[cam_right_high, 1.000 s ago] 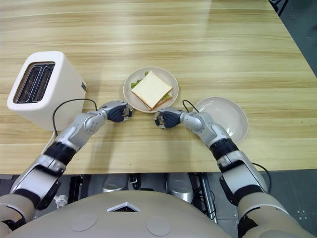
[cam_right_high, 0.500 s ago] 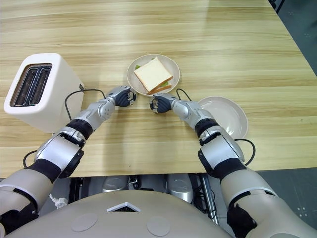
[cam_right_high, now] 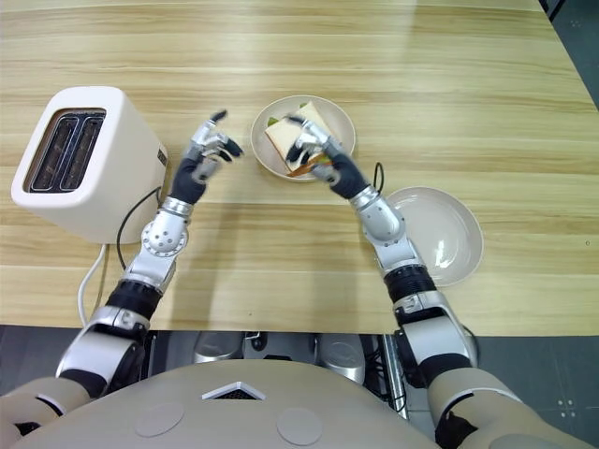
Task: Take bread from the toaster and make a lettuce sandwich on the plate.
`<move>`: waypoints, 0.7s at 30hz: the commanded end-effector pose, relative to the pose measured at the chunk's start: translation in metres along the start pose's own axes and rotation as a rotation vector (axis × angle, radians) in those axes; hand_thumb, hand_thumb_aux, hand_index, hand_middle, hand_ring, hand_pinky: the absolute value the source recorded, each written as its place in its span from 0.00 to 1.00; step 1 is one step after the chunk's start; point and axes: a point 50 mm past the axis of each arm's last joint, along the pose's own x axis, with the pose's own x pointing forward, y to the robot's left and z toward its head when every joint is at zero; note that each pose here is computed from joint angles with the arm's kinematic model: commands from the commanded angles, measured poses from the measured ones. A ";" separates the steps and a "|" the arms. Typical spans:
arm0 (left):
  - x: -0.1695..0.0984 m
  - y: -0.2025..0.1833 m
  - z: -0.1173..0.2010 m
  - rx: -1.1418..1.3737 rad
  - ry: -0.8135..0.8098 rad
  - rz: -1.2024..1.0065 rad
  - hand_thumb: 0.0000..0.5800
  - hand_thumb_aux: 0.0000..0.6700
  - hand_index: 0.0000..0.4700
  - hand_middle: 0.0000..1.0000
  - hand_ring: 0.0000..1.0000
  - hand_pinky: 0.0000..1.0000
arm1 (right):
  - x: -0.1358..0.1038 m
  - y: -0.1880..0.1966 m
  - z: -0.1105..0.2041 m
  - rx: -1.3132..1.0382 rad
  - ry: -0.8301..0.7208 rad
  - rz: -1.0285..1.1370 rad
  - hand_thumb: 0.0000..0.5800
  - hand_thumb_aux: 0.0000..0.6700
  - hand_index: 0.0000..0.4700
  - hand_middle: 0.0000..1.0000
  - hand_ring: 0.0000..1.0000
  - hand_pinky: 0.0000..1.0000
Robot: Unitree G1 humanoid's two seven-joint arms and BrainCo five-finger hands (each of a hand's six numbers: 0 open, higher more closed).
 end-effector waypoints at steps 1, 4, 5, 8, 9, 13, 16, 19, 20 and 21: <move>0.000 0.004 0.010 -0.108 -0.029 0.058 0.00 0.00 0.00 0.00 0.00 0.00 | -0.003 -0.012 -0.003 0.098 -0.013 -0.225 0.00 0.00 0.00 0.00 0.00 0.00; -0.003 0.005 0.007 -0.127 -0.015 0.070 0.00 0.00 0.00 0.00 0.00 0.00 | -0.004 -0.011 0.000 0.061 -0.042 -0.229 0.00 0.00 0.00 0.00 0.00 0.00; -0.005 0.007 0.007 -0.122 -0.012 0.089 0.00 0.00 0.00 0.00 0.00 0.00 | -0.004 -0.012 0.000 0.062 -0.041 -0.238 0.00 0.00 0.00 0.00 0.00 0.00; -0.007 0.007 0.009 -0.115 -0.028 0.123 0.00 0.00 0.00 0.00 0.00 0.00 | -0.008 -0.018 -0.003 0.048 -0.025 -0.299 0.00 0.00 0.00 0.00 0.00 0.00; -0.007 0.006 0.011 -0.106 -0.040 0.124 0.00 0.00 0.00 0.00 0.00 0.00 | -0.009 -0.020 -0.002 0.041 -0.030 -0.318 0.00 0.00 0.00 0.00 0.00 0.00; -0.008 0.005 0.010 -0.122 -0.026 0.131 0.00 0.00 0.00 0.00 0.00 0.00 | -0.011 -0.024 0.000 0.025 -0.035 -0.351 0.00 0.00 0.00 0.00 0.00 0.00; -0.010 0.005 0.005 -0.110 -0.001 0.121 0.00 0.00 0.00 0.00 0.00 0.00 | -0.011 -0.026 -0.001 0.021 -0.033 -0.357 0.00 0.00 0.00 0.00 0.00 0.00; -0.010 0.006 0.008 -0.091 -0.016 0.121 0.00 0.00 0.00 0.00 0.00 0.00 | -0.010 -0.026 -0.001 0.019 -0.034 -0.355 0.00 0.00 0.00 0.00 0.00 0.00; -0.010 0.006 0.009 -0.084 -0.022 0.124 0.00 0.00 0.00 0.00 0.00 0.00 | -0.010 -0.026 -0.001 0.018 -0.035 -0.353 0.00 0.00 0.00 0.00 0.00 0.00; -0.010 0.006 0.009 -0.075 -0.026 0.124 0.00 0.00 0.00 0.00 0.00 0.00 | -0.010 -0.026 -0.001 0.018 -0.035 -0.351 0.00 0.00 0.00 0.00 0.00 0.00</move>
